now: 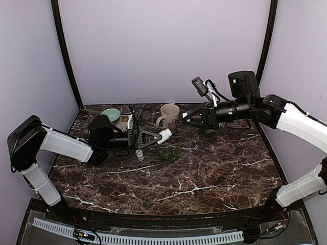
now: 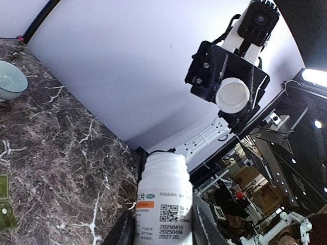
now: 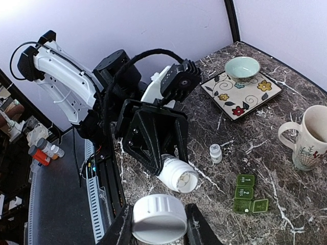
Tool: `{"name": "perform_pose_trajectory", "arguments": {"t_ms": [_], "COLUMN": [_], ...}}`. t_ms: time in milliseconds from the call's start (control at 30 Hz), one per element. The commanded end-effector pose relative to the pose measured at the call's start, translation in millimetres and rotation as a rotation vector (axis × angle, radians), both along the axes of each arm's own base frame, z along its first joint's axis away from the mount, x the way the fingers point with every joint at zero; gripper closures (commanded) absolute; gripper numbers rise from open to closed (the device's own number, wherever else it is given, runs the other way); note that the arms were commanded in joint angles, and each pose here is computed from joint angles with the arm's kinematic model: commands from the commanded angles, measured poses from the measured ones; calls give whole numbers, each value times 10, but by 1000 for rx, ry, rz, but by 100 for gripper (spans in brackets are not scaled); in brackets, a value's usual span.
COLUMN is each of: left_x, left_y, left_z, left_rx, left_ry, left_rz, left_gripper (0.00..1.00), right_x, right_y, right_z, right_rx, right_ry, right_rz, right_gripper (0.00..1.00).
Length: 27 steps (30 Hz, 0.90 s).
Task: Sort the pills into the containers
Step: Close the lid of the pill bottle on the pill bottle.
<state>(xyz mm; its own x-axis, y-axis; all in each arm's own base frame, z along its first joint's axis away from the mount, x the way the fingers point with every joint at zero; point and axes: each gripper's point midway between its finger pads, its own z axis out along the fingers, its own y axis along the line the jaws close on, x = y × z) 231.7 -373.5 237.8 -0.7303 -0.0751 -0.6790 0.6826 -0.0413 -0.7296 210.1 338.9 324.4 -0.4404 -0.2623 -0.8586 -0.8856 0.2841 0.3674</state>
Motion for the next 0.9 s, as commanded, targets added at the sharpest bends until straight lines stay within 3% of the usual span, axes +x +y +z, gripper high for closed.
{"name": "perform_pose_trajectory", "arguments": {"t_ms": [0,300,867], "left_x": [-247,-383,-492], "left_y": [33,174,250], "left_z": [427,546,474], "left_rx": [-94,-172,-161], "left_ry": [-61,-29,2], "left_rz": [-153,-239,-349], "left_gripper": [89,89,89], "right_x": [-63,-175,-537], "right_y": [83,242,440], "right_z": [2,37,21], "right_rx": [-54,-97,-194], "right_ry": [-32,-35,-12], "right_rz": [22,63,175], "right_gripper": [87,87,85]}}
